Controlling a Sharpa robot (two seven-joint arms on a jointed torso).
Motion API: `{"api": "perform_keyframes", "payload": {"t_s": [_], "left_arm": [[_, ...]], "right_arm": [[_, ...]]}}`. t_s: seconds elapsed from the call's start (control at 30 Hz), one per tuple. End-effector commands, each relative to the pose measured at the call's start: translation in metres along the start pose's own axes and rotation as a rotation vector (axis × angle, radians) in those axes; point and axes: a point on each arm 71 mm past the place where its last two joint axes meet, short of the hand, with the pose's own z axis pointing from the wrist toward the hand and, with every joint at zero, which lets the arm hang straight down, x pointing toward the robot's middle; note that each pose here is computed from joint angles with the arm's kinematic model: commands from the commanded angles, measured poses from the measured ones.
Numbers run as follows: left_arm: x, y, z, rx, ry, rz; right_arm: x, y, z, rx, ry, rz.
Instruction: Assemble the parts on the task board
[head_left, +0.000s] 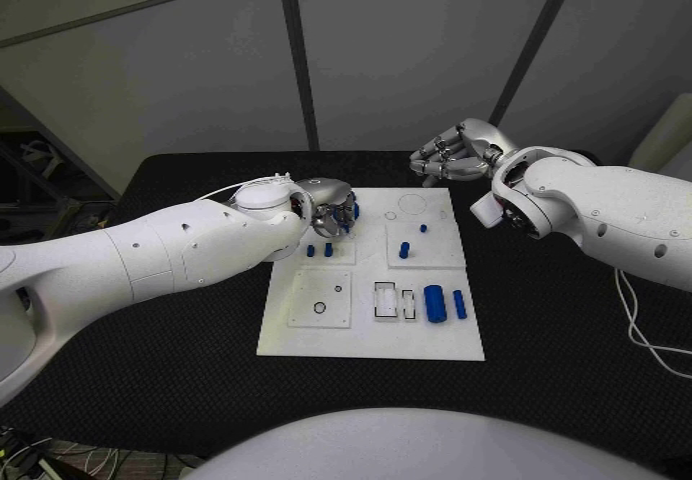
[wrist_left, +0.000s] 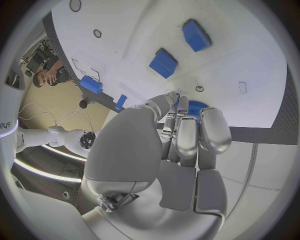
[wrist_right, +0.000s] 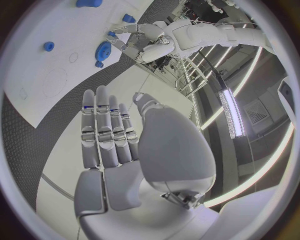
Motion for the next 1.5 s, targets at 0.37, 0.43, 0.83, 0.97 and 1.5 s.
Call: {"api": "perform_keyframes", "payload": {"t_s": [0.37,0.43,0.83,0.97,1.5], "left_arm": [[-0.0202,0.0058,-0.0154,0.014,-0.083,-0.054],[-0.0212,0.0096,-0.0185,0.005,-0.083,-0.056],[-0.0199,0.0291,-0.03,-0.049,-0.052,-0.059],[-0.0182,0.0321,-0.031,-0.061,-0.031,-0.057],[-0.0111,0.0382,-0.0338,-0.08,0.023,-0.079]], "right_arm": [[-0.002,0.0,-0.001,-0.01,0.003,-0.002],[-0.002,0.0,-0.001,-0.01,0.002,-0.002],[-0.003,-0.001,-0.001,-0.007,0.0,-0.002],[-0.003,-0.001,-0.001,-0.006,0.0,-0.003],[-0.003,-0.001,-0.001,-0.006,0.0,-0.003]]}}
